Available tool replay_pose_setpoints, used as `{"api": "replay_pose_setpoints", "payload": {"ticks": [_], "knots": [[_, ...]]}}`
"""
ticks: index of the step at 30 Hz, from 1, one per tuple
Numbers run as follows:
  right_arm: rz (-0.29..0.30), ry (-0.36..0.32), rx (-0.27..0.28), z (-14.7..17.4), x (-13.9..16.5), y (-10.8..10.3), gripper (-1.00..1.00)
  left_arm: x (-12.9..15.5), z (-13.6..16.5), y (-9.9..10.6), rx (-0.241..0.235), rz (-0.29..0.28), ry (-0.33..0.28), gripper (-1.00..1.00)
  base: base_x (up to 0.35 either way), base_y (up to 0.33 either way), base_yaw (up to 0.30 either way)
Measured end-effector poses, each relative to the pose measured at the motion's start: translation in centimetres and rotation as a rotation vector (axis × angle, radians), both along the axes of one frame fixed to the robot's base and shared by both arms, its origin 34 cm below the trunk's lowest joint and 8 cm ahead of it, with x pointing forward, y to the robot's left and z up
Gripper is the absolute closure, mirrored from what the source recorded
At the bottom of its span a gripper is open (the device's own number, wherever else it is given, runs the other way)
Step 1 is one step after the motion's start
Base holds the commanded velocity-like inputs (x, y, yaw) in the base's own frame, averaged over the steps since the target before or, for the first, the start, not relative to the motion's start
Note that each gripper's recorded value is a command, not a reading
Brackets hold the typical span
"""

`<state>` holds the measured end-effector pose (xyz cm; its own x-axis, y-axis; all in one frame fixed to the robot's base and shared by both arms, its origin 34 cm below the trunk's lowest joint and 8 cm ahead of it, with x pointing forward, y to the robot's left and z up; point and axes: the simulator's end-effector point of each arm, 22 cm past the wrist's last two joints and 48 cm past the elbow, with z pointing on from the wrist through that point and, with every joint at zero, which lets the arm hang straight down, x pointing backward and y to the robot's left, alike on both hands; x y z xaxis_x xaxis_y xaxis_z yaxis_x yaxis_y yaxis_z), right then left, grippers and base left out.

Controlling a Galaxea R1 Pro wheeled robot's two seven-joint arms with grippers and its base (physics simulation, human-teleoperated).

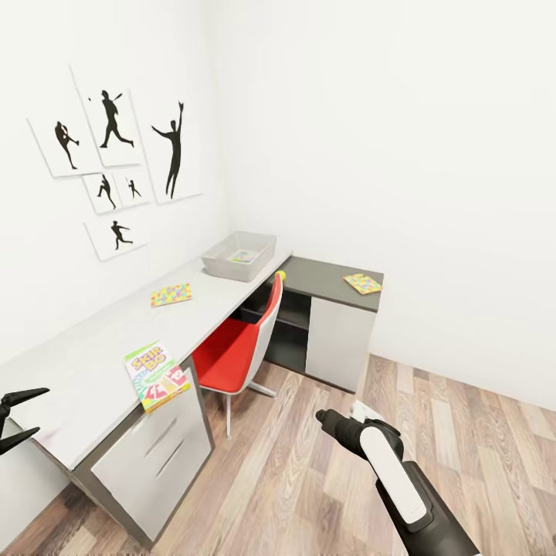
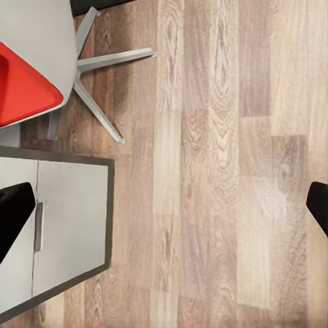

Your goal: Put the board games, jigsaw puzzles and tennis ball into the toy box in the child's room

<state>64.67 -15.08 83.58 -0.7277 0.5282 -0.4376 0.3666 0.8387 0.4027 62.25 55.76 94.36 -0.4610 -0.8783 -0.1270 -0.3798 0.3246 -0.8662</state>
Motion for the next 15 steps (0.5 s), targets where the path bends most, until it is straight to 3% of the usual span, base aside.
{"api": "replay_pose_setpoints", "payload": {"ticks": [15], "knots": [[0.0, 0.001, 0.001, -1.9, 0.2, 0.1, -1.0, 0.3, -2.0, -0.2, -0.004, -0.001, -0.001, -1.0, -0.156, 0.024, 0.0]]}}
